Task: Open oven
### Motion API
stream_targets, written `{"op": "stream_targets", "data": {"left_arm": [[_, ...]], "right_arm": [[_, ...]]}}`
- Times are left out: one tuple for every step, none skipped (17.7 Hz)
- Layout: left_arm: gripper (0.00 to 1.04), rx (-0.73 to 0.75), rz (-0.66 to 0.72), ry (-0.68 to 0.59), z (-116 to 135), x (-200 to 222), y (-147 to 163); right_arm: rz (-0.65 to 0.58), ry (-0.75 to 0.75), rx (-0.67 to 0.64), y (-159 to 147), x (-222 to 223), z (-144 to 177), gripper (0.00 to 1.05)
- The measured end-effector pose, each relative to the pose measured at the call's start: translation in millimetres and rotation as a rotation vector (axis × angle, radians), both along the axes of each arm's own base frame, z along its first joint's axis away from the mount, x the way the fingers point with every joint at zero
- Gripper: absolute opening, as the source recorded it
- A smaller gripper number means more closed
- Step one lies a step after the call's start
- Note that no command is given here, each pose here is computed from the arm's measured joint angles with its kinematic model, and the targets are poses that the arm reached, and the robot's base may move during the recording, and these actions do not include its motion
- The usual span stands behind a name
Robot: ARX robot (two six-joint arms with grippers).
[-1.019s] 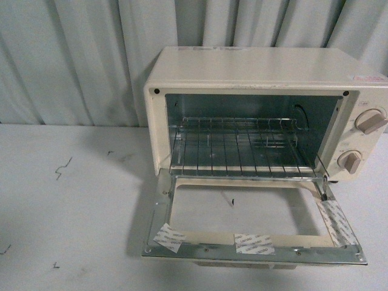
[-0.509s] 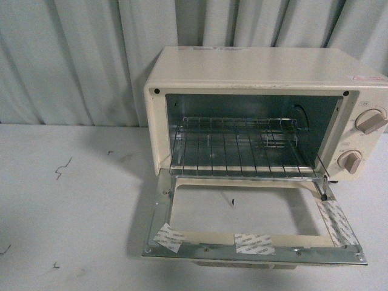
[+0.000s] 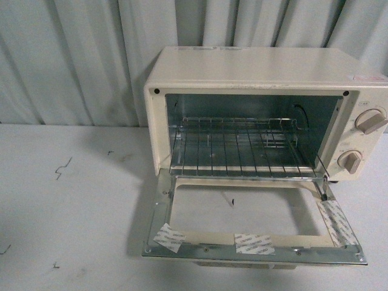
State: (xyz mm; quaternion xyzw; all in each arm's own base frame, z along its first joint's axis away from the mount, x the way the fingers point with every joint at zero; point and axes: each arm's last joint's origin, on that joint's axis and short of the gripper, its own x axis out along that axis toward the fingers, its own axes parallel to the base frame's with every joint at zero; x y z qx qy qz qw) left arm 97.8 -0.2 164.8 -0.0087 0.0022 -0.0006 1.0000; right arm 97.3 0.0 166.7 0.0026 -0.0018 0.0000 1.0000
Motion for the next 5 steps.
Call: {"op": "stream_targets", "data": {"left_arm": [[0.98,0.0,0.0,0.0,0.0,0.0,0.0],[0.98,0.0,0.0,0.0,0.0,0.0,0.0],[0.98,0.0,0.0,0.0,0.0,0.0,0.0],[0.98,0.0,0.0,0.0,0.0,0.0,0.0],[0.98,0.0,0.0,0.0,0.0,0.0,0.0]], "right_arm": [[0.0,0.0,0.0,0.0,0.0,0.0,0.98],[0.0,0.0,0.0,0.0,0.0,0.0,0.98],[0.0,0.0,0.0,0.0,0.0,0.0,0.98],[0.0,0.0,0.0,0.0,0.0,0.0,0.98],[0.0,0.0,0.0,0.0,0.0,0.0,0.98]]}}
